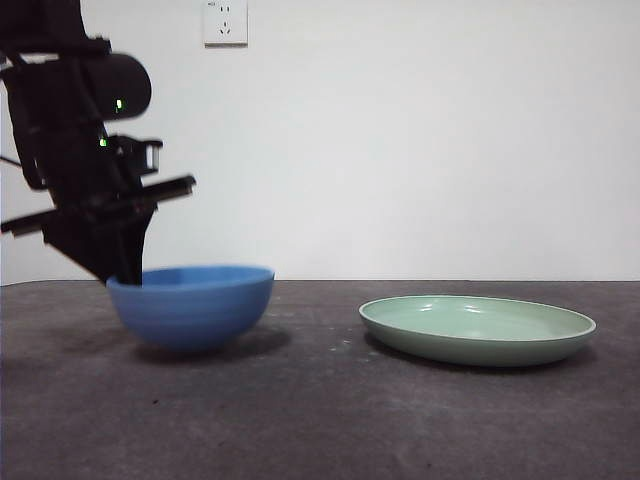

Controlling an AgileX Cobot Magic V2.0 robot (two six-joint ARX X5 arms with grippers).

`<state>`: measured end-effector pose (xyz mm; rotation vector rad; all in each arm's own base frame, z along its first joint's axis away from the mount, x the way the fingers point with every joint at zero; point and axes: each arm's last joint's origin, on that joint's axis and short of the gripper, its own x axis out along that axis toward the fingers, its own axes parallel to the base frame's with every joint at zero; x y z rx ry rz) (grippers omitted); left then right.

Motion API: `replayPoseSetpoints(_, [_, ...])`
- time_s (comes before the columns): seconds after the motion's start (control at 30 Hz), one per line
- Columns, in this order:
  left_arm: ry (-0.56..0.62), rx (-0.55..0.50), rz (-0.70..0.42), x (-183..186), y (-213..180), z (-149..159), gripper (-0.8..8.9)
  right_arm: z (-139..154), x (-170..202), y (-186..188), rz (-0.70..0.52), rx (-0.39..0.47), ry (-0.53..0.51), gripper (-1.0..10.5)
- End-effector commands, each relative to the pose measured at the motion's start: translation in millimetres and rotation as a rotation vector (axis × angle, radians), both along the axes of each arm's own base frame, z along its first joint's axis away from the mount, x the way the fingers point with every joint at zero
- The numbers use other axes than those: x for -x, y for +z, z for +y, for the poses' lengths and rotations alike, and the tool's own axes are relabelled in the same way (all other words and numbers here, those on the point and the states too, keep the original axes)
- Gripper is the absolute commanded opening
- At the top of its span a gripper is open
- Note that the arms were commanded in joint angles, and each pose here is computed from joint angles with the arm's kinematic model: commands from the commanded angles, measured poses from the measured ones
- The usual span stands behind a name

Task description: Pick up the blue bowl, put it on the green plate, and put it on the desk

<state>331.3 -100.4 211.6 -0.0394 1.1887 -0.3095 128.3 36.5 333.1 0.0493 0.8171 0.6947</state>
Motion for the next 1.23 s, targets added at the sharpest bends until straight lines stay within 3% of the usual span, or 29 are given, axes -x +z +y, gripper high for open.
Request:
replayPoseSetpoints(0.03, [-0.002, 0.039, -0.083, 4, 30, -4, 0.15, 0, -1, 6, -0.019, -0.01, -0.004, 3.9])
replayPoseSetpoints(0.27, [-0.073, 0.073, -0.163, 17, 73, -25, 0.15, 0, -1, 6, -0.012, -0.007, -0.029, 3.9])
replayPoseSetpoints(0.57, [-0.192, 0.136, -0.237, 25, 104, -76, 0.15, -1, 2, 8, -0.012, -0.015, -0.061, 3.9])
replayPoseSetpoints(0.77, [-0.233, 0.152, -0.219, 12, 100, -111, 0.15, -3, 15, 14, -0.044, -0.035, -0.081, 3.9])
replayPoseSetpoints(1.23, [-0.339, 0.136, -0.141, -28, 52, -206, 0.15, -13, 55, 20, -0.065, 0.022, -0.166, 3.9])
